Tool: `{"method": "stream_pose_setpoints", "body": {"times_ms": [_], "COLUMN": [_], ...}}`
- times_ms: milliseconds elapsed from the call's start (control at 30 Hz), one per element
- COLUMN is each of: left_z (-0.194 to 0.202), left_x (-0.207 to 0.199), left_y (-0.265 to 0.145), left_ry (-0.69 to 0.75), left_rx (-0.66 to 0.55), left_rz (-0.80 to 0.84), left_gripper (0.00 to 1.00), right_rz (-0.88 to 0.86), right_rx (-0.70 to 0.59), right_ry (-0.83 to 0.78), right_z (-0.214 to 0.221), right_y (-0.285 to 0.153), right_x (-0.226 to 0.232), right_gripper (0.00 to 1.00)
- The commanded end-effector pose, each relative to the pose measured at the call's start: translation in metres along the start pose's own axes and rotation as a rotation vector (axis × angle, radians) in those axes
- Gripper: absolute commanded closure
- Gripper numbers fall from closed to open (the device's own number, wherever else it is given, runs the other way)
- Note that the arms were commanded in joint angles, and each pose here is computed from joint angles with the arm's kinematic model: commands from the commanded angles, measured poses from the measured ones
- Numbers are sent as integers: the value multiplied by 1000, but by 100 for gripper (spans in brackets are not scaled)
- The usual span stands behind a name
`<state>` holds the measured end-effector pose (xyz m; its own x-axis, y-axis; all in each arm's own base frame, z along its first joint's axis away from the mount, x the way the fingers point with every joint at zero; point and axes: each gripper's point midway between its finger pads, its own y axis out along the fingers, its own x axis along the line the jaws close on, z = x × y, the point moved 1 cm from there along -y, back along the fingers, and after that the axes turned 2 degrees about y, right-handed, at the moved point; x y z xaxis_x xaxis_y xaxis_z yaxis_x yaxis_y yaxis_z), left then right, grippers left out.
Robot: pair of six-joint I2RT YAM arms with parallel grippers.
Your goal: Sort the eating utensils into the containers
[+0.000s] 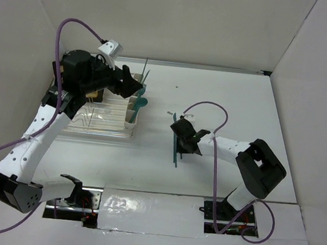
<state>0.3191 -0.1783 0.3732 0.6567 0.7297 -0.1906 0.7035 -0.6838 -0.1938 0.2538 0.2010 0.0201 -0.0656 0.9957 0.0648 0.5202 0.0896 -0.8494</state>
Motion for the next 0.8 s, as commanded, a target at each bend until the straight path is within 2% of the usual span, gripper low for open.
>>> {"method": "stream_pose_setpoints", "body": {"times_ms": [0,100,233,367,400,433,467,567,600,767], "left_z": [-8,-2,-1,1,16,8,20,19,33,47], "left_x": [6,-8,-22,-48,-52,-48,-56,-60,-65,-69], "left_y": [9,24,49,75,88,92,105,120,129,148], "left_ry": [-74,-95,-122,-108,-123,-122,-126,-129,-139,-147], "left_rx": [-10,37,49,76,117,100,134,137,177,213], "left_rz": [-42,26,82,148,155,137,144,134,144,131], "left_gripper": [12,13,14,14,14,14,14,15,15,16], "right_rz": [94,-24,-294,-447,-469,-489,-509,-501,-507,-526], "right_rx": [81,-45,-289,-376,-396,-416,-430,-424,-436,-485], "right_ry": [-6,42,113,105,71,56,35,25,26,30], "right_z": [30,-2,-59,-76,-78,-83,-85,-85,-90,-98], "right_y": [6,-25,-96,-136,-141,-147,-152,-150,-155,-163], "right_x": [-23,-9,15,26,29,31,34,34,36,37], "right_gripper": [100,100,100,100,100,100,100,100,100,100]}}
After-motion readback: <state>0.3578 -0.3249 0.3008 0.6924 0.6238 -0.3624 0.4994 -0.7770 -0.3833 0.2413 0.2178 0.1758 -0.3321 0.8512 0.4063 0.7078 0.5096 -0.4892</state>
